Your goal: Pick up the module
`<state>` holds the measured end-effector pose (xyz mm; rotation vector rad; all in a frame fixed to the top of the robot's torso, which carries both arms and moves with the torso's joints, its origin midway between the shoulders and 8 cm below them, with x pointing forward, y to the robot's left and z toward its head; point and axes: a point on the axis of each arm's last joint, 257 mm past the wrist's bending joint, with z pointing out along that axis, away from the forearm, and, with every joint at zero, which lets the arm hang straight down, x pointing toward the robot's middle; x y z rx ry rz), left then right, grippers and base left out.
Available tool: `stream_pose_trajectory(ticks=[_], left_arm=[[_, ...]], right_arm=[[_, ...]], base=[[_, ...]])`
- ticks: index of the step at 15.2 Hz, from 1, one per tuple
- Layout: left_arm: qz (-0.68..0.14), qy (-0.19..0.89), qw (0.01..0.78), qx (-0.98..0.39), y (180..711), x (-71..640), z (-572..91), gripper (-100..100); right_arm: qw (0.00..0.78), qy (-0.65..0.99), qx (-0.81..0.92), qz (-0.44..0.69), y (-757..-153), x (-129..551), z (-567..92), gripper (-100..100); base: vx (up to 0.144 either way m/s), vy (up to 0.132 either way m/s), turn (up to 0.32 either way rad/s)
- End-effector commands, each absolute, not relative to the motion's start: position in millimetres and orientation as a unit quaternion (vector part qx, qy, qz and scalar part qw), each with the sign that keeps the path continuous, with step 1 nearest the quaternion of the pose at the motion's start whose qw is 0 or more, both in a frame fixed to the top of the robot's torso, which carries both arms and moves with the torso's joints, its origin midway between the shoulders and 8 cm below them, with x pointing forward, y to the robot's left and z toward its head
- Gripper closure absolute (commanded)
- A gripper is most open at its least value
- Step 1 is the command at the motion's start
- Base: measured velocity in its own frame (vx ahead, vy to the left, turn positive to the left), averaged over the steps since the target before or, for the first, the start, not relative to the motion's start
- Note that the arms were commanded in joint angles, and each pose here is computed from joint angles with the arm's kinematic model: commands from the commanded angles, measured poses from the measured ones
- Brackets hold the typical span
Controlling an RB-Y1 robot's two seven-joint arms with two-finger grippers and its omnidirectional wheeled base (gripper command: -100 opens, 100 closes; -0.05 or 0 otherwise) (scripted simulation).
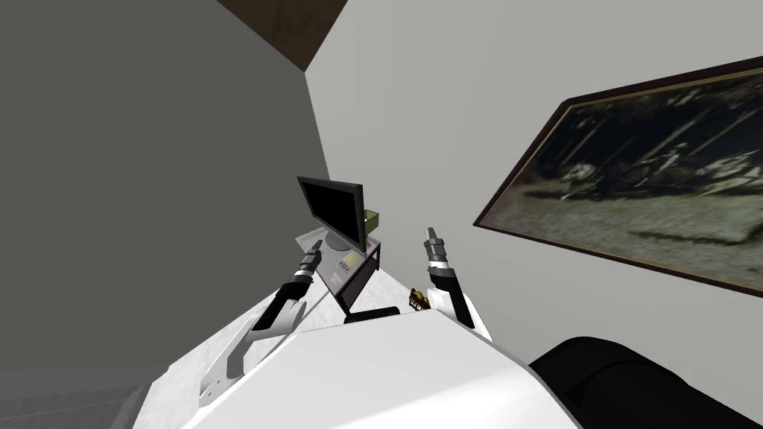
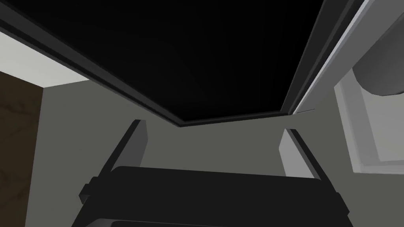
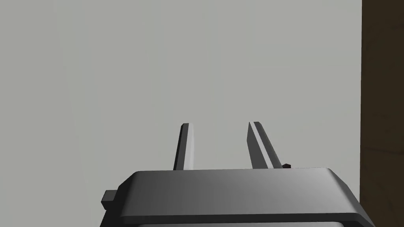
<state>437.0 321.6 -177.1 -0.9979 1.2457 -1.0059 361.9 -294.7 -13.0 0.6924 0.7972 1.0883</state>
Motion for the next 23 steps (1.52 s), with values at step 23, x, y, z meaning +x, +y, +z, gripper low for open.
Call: stream_pose_trajectory(ticks=[23], left_arm=[[-0.223,0.647,0.422,-0.595,428,405,-378,-100]], right_arm=[[0.726,0.362,0.314,0.493,-295,362,-13,0]], base=[[0.028,0.011,-0.163]])
